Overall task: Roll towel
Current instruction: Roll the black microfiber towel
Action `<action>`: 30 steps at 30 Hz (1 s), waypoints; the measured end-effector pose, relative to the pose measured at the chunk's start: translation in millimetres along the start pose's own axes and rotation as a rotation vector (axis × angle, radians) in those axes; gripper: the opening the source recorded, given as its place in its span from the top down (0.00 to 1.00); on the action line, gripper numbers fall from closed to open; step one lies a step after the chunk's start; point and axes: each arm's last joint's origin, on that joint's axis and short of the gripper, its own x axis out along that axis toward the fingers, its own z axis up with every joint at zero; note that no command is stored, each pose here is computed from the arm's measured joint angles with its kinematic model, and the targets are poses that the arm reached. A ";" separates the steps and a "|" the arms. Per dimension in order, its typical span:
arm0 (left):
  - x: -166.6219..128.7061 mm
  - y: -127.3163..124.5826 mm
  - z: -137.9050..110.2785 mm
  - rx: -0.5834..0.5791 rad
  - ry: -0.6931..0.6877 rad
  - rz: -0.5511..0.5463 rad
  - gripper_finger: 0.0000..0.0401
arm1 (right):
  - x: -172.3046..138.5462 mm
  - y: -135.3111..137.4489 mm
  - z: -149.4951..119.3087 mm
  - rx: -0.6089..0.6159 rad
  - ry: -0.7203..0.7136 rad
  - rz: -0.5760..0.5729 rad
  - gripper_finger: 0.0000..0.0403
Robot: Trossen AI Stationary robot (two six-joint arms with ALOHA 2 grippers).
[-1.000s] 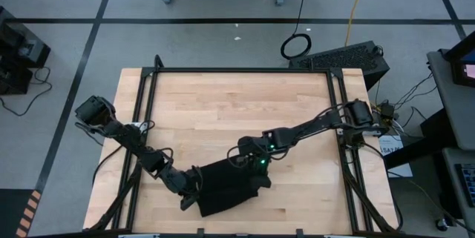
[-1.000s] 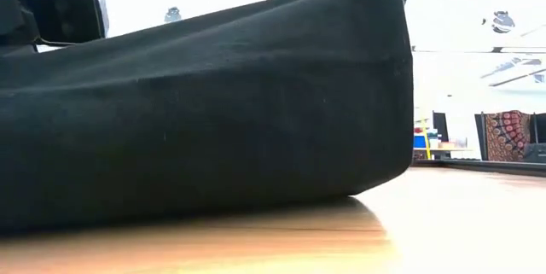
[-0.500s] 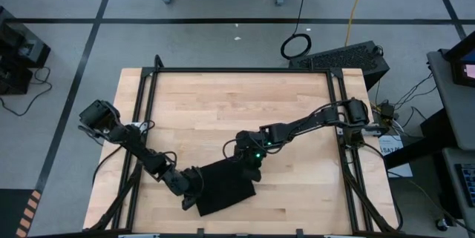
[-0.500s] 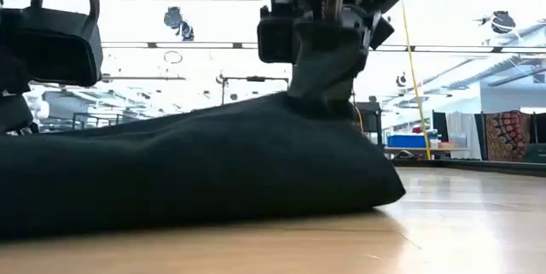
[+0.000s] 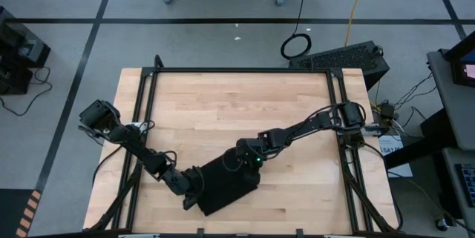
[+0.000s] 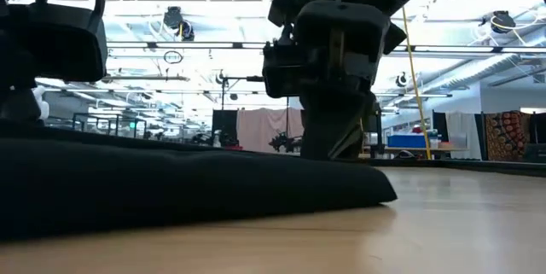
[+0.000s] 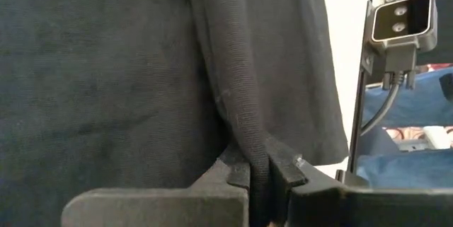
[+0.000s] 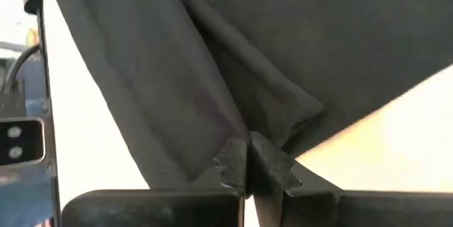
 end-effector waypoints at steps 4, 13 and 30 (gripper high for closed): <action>0.0 0.6 -0.1 -0.004 -0.003 0.009 0.94 | 0.0 -0.3 0.0 0.002 -0.003 -0.009 0.99; -2.8 -2.4 -4.0 -0.268 0.142 -0.037 0.67 | 0.0 -1.0 -0.9 0.035 0.005 -0.015 0.99; -42.7 -2.8 18.5 -0.247 -0.224 0.109 0.69 | -2.9 1.1 -1.1 0.029 0.015 0.009 0.99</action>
